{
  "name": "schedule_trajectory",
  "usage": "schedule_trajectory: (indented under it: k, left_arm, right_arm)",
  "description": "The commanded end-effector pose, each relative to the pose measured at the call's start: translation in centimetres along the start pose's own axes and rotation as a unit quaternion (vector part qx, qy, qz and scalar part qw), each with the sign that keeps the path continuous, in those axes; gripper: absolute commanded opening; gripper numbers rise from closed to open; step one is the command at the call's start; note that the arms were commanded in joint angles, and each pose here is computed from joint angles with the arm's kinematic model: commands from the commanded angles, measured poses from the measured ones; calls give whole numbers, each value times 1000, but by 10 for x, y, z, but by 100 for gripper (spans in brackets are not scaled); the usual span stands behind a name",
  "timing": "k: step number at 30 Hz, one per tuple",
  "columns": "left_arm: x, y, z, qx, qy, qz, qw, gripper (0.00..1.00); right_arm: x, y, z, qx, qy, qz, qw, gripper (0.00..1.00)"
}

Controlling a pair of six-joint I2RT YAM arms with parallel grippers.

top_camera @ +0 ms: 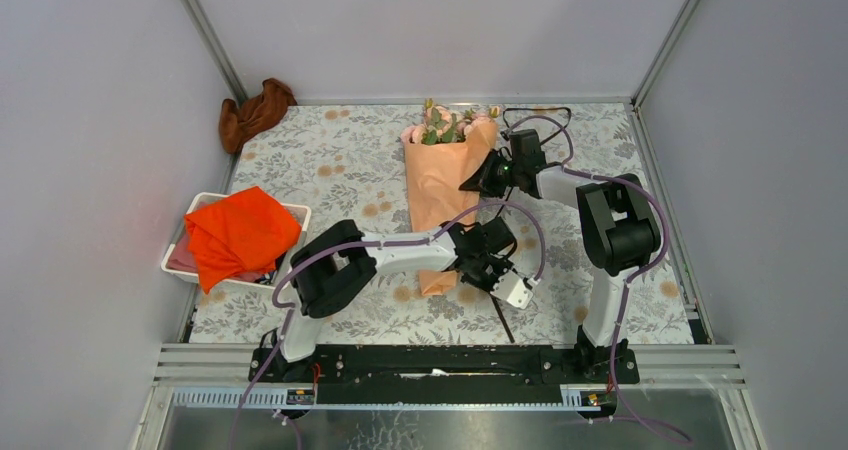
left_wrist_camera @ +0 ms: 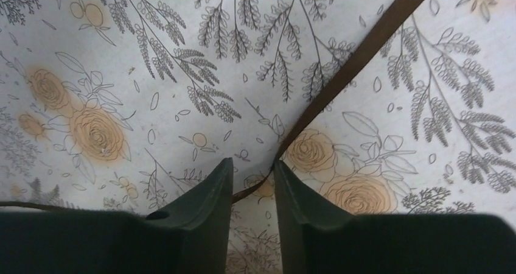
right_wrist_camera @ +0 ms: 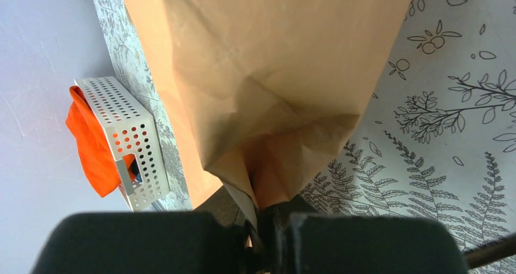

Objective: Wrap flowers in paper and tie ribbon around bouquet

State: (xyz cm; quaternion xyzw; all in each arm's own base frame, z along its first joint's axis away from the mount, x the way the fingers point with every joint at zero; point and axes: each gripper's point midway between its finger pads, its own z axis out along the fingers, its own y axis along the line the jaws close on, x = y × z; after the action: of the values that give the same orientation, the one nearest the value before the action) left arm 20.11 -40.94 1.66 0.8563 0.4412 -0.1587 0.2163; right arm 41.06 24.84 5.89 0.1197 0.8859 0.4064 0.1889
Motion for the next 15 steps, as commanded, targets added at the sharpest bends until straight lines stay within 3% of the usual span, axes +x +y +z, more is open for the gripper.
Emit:
schedule_trajectory:
  k: [1,3,4,10,15]
  left_arm:
    - [33,-28,18,39,60,3,997,27]
    - [33,-36,16,44,59,-2,997,2]
    - [30,-40,13,46,54,-10,997,0]
    - [-3,-79,-15,76,-23,-98,992,0]
    - [5,-132,-38,120,-28,-140,983,0]
  right_arm:
    - [-10,25,-8,-25,-1,-27,999,0]
    - [-14,29,-11,-24,-5,-35,999,0]
    - [-16,30,-12,-22,-5,-39,999,0]
    - [-23,43,-21,-22,-6,-55,998,0]
    - [-24,48,-31,-16,2,-71,997,0]
